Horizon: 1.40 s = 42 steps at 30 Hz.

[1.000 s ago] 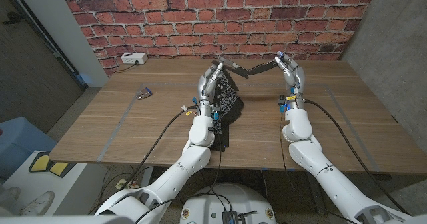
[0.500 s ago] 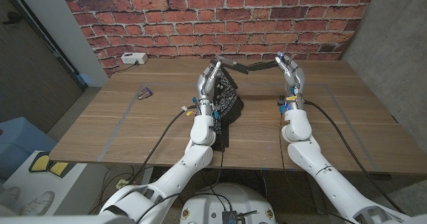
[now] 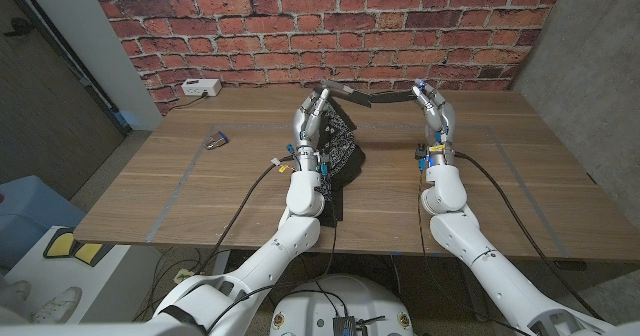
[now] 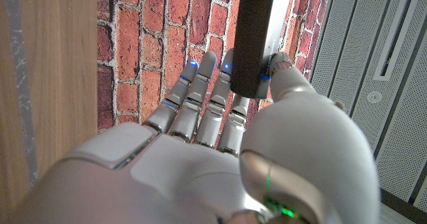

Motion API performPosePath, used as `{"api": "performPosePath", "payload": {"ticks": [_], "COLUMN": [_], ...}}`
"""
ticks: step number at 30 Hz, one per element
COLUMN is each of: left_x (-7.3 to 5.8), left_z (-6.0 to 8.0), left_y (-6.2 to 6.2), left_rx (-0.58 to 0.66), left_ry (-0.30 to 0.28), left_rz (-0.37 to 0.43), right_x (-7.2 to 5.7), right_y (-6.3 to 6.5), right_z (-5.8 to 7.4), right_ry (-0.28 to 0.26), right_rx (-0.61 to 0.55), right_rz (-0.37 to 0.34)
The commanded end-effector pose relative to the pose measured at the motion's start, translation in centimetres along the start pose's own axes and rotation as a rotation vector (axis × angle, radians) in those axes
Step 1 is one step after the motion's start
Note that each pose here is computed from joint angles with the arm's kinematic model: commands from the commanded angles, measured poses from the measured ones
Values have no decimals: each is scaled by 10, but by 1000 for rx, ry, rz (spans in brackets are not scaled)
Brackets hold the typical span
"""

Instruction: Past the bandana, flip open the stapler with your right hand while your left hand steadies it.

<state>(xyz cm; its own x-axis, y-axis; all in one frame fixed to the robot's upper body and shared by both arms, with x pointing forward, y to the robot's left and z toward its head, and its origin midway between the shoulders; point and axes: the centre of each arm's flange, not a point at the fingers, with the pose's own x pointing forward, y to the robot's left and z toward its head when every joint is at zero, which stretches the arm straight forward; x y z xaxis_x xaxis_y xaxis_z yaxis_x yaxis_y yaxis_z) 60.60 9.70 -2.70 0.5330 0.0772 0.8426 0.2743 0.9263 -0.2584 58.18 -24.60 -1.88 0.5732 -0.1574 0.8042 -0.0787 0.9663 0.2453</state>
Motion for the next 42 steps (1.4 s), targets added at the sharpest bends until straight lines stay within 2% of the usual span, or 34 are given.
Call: {"api": "performPosePath", "payload": {"ticks": [1, 10, 20, 30, 33, 42], "left_x": [8, 9, 10, 14, 16, 21], "left_z": [3, 3, 11, 16, 20, 15], "left_y": [-4, 4, 16, 28, 29, 31], "left_rx": [-27, -39, -33, -55, 26, -6], "left_ry": [-38, -44, -42, -62, -54, -51], "left_rz": [22, 30, 21, 24, -13, -47], "right_x": [-5, -10, -11, -6, -8, -13], "right_y": [-3, 0, 16, 35, 40, 46], "right_z": [4, 6, -2, 1, 0, 1], "right_ry": [7, 8, 15, 13, 12, -8], "right_rx": [18, 28, 55, 67, 78, 76], "right_rz": [-17, -35, -29, -22, -31, -36]}}
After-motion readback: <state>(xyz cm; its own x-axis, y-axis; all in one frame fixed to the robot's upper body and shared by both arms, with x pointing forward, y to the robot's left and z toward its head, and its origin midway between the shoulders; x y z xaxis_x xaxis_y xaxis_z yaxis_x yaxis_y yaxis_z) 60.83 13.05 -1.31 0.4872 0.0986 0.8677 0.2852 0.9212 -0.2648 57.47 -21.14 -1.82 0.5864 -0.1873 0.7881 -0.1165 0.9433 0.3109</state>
